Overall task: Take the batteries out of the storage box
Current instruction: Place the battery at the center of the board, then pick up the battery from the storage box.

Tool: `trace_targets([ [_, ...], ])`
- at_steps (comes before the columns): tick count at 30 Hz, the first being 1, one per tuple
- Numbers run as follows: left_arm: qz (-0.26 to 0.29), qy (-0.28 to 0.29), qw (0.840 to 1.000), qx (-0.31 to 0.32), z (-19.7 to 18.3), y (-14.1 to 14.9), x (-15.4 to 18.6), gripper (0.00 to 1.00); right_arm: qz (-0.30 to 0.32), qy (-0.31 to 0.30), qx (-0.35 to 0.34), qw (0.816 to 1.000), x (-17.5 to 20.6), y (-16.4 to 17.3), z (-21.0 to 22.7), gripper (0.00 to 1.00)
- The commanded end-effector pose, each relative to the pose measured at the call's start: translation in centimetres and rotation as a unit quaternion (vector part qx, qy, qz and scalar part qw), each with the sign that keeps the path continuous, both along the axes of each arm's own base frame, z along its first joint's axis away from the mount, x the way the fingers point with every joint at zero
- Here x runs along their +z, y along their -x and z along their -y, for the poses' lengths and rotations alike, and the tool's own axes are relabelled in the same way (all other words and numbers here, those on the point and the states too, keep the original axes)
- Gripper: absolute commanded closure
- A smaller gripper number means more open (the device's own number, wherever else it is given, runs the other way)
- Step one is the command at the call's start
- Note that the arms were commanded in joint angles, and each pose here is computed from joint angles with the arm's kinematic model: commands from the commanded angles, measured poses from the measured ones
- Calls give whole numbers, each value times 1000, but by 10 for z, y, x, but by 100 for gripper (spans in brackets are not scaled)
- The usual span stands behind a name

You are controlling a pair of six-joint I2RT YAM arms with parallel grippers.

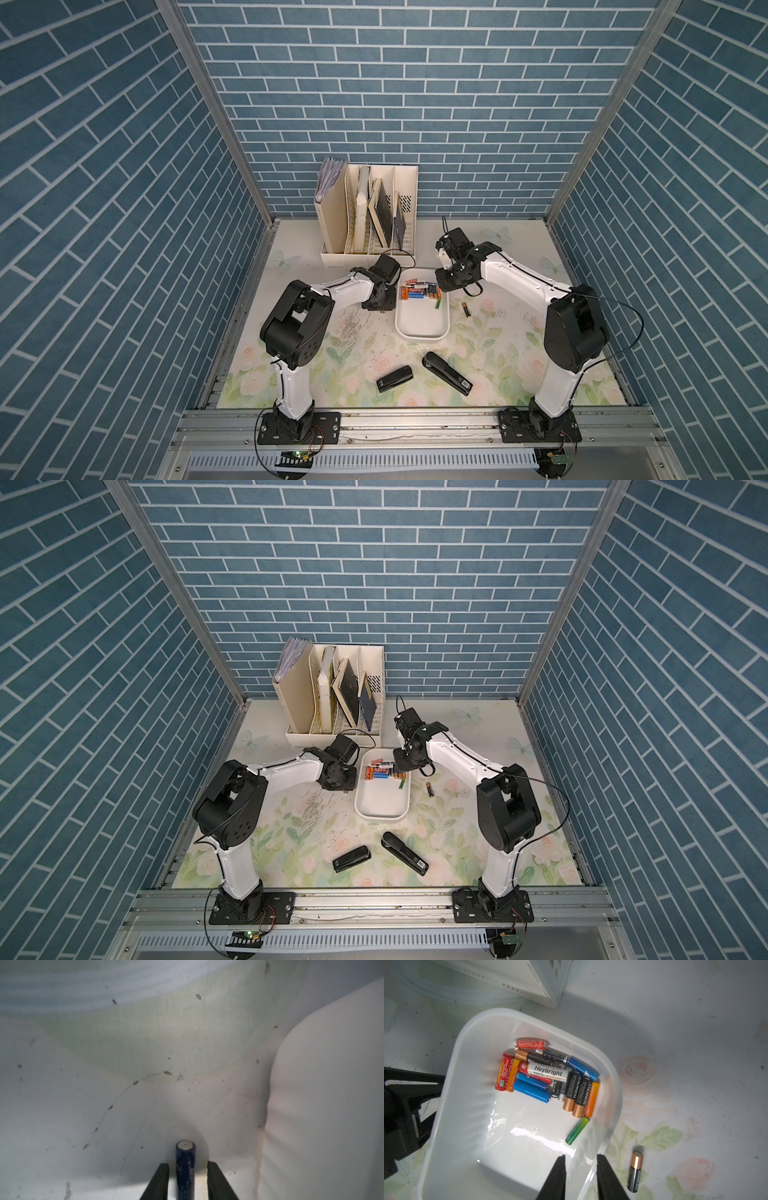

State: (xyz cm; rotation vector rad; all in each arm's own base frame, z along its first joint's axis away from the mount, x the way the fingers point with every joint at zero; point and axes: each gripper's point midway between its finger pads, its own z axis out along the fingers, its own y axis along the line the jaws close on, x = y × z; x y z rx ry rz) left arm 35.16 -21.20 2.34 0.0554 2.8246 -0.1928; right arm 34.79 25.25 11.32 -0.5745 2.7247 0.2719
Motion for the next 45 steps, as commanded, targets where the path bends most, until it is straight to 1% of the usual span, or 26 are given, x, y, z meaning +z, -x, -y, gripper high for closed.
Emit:
trace_targets([
  [1,21,5,1000,9,-1,-10,26,63,-1,9,23,1000,0,0,-9,71],
  [7,33,15,999,16,-5,-17,44,61,5,17,58,998,-4,-3,-26,70],
  [14,39,34,998,35,-26,-20,58,60,7,36,123,992,-23,-8,-49,67],
  [21,37,31,998,43,-40,-17,60,58,14,57,163,985,-38,-21,-60,56],
  [23,34,29,998,46,-43,-16,59,58,16,58,171,983,-40,-25,-64,50],
  [26,33,30,998,47,-45,-15,59,58,18,64,179,982,-46,-30,-67,47],
  [31,30,28,998,50,-49,-13,57,58,17,66,193,979,-50,-34,-73,46],
  [33,29,27,998,52,-51,-13,56,58,7,72,198,977,-63,-34,-73,46],
  [39,26,26,998,52,-52,-11,54,58,-4,76,207,975,-73,-34,-75,46],
  [42,27,27,998,53,-53,-12,55,58,-9,79,207,975,-77,-33,-74,48],
  [45,26,27,998,53,-53,-11,55,58,-11,83,206,975,-79,-33,-72,53],
])
